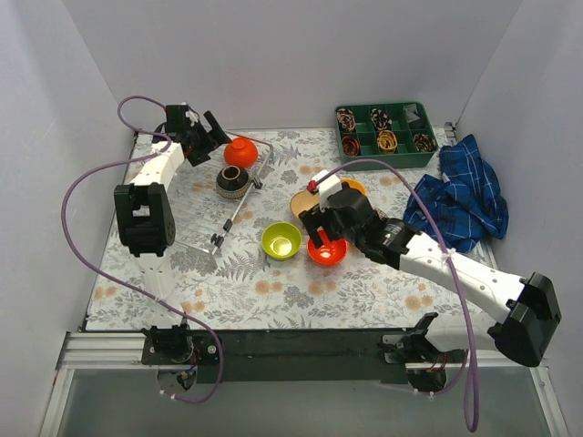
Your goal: Unload the bowls from the dish rack
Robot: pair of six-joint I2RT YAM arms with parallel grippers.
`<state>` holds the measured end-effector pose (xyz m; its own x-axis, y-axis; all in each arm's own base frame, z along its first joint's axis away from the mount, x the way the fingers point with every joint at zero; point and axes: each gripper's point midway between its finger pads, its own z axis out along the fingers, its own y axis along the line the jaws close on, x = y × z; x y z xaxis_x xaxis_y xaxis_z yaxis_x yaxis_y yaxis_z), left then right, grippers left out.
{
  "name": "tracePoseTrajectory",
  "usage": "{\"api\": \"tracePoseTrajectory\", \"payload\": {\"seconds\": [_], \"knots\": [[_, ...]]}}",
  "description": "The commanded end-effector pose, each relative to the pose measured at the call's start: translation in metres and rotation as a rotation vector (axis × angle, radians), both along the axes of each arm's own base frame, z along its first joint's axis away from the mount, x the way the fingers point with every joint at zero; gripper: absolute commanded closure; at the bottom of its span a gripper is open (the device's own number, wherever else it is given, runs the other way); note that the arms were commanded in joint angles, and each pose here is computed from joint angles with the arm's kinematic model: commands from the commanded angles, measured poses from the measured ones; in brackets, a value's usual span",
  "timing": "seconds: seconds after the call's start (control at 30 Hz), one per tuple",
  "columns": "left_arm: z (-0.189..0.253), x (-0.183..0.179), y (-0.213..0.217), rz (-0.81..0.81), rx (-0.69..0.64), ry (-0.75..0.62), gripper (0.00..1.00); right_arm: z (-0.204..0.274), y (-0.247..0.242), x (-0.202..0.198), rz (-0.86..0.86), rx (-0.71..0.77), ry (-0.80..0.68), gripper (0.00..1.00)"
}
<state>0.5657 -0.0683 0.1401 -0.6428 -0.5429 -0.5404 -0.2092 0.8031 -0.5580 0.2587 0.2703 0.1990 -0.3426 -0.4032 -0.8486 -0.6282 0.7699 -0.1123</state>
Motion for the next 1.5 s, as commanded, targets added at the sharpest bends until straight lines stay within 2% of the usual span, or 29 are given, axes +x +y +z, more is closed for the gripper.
{"api": "tracePoseTrajectory", "payload": {"seconds": [0.0,0.2,0.47,0.77,0.93,1.07,1.1,1.13,1.33,1.47], "knots": [[0.028,0.028,-0.012,-0.095,-0.028,-0.117,0.02,-0.001,-0.023,-0.004,-0.033,0.005,0.025,0.04],[0.009,0.041,-0.016,-0.114,-0.045,-0.111,0.02,-0.009,-0.041,-0.004,-0.064,-0.018,0.038,0.04],[-0.04,0.042,-0.02,-0.121,-0.078,-0.029,0.02,-0.012,-0.05,0.003,-0.079,-0.03,0.043,0.05],[-0.077,0.027,-0.035,-0.142,-0.181,0.081,0.02,-0.018,-0.05,0.006,-0.076,-0.037,0.062,0.05],[-0.081,0.017,-0.039,-0.145,-0.215,0.113,0.02,-0.022,-0.047,0.004,-0.06,-0.033,0.08,0.06],[-0.065,0.015,-0.043,-0.145,-0.246,0.094,0.12,-0.022,-0.046,0.003,-0.053,-0.029,0.085,0.07],[-0.061,0.015,-0.044,-0.149,-0.256,0.09,0.19,-0.021,-0.046,0.003,-0.054,-0.026,0.084,0.07],[-0.057,0.017,-0.027,-0.116,-0.262,0.086,0.22,-0.02,-0.046,0.003,-0.052,-0.024,0.082,0.07],[-0.027,0.02,-0.008,-0.04,-0.26,0.041,0.44,-0.019,-0.047,0.0,-0.055,-0.014,0.082,0.07],[-0.008,0.021,0.012,0.022,-0.237,0.0,0.55,-0.019,-0.047,-0.001,-0.051,-0.003,0.087,0.08]]}}
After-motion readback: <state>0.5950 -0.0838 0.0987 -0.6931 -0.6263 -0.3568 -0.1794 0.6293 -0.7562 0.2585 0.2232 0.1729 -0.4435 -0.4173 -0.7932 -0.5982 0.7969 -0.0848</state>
